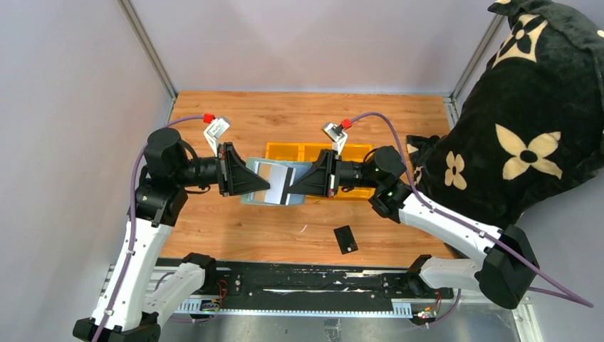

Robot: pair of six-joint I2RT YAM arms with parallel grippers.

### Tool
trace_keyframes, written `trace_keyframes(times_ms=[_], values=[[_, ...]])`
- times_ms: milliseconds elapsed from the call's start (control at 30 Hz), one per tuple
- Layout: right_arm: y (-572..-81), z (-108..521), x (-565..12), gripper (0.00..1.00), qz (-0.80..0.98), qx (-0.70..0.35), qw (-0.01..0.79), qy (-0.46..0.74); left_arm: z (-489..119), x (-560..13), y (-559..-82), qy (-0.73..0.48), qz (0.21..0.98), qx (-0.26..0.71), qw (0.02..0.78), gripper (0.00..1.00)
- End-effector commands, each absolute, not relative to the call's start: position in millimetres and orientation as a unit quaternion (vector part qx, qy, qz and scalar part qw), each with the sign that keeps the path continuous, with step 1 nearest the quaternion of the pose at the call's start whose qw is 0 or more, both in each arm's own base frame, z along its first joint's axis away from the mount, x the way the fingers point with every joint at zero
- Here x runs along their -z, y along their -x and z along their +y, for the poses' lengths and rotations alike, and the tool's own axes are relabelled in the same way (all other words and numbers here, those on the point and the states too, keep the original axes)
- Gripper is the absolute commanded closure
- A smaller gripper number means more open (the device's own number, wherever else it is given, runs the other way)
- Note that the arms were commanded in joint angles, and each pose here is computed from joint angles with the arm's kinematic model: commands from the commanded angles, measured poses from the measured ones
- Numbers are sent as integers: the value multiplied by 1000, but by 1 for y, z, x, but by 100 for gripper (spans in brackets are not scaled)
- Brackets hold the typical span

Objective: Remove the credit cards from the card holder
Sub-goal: Remove the credit card from the card holder, then place the credit card in the storage box.

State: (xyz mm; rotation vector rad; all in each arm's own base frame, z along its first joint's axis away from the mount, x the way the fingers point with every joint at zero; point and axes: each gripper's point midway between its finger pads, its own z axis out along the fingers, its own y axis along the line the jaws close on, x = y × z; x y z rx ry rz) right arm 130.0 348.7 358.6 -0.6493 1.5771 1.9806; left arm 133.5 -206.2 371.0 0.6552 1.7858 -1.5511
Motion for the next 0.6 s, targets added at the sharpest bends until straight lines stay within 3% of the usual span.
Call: trace_keyframes(times_ms=[0,267,567], values=[[-134,341,-350,100,593,-721,267,241,-201,-380,-140,-270,684,553,391,100],[-167,309,-324,100,651,-667,298,206,-177,-342,-168,-283,753,419,421,100],[-237,246,-260,100,768,-532,333,127,-169,-317,-159,-352,745,380,421,100]])
